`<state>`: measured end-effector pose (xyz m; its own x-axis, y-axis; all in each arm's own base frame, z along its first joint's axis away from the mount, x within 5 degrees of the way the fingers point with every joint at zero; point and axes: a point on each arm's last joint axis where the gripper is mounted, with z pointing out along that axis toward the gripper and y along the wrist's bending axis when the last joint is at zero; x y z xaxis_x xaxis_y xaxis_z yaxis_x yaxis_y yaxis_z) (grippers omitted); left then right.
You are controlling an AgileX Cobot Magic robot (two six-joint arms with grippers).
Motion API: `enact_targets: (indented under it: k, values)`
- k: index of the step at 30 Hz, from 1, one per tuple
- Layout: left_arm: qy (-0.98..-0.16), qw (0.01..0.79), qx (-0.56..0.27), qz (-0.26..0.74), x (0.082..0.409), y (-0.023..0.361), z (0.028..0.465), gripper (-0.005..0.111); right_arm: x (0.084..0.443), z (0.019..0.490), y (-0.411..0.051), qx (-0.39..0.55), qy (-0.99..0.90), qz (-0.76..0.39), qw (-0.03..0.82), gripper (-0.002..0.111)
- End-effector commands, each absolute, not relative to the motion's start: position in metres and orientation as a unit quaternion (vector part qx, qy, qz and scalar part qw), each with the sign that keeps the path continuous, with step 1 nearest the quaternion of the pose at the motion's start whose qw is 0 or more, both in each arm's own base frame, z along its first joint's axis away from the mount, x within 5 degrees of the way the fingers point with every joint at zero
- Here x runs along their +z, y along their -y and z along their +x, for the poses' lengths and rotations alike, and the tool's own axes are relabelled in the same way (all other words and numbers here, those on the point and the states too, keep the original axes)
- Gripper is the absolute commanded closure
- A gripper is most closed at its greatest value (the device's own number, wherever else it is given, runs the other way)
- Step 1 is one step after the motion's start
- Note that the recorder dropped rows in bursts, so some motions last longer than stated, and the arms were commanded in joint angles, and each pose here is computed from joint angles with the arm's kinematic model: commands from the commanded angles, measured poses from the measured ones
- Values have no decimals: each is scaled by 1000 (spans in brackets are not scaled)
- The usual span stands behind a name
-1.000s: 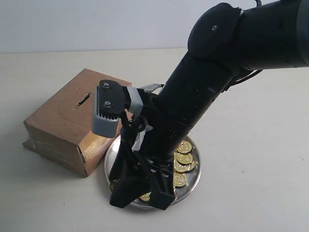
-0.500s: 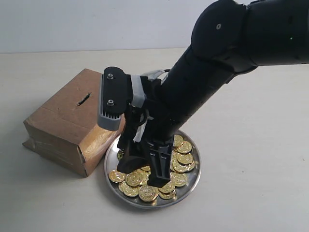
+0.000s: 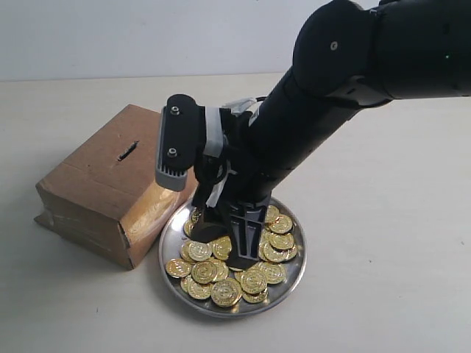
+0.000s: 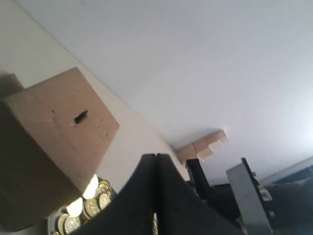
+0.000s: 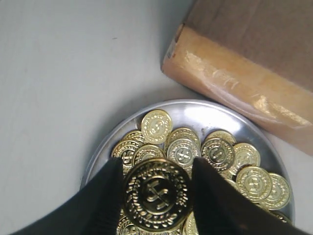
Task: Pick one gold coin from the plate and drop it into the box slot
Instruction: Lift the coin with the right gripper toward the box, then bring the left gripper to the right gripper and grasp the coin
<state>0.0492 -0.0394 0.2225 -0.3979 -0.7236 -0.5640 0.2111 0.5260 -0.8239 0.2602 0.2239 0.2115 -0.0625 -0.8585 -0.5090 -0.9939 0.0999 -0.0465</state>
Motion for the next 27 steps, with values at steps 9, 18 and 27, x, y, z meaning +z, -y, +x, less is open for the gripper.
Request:
enact_targets:
  k: [9, 18, 27]
  values:
    - [-800, 383, -456, -71, 241, 63, 96, 79, 217, 262, -225, 156, -715, -643, 228, 84]
    - [-828, 253, -501, 5, 231, 81, 149, 52, 218, 266, -225, 147, -717, -636, 246, 84]
    - [-843, 169, -507, 61, 210, 106, 194, 53, 219, 270, -226, 135, -718, -629, 266, 84]
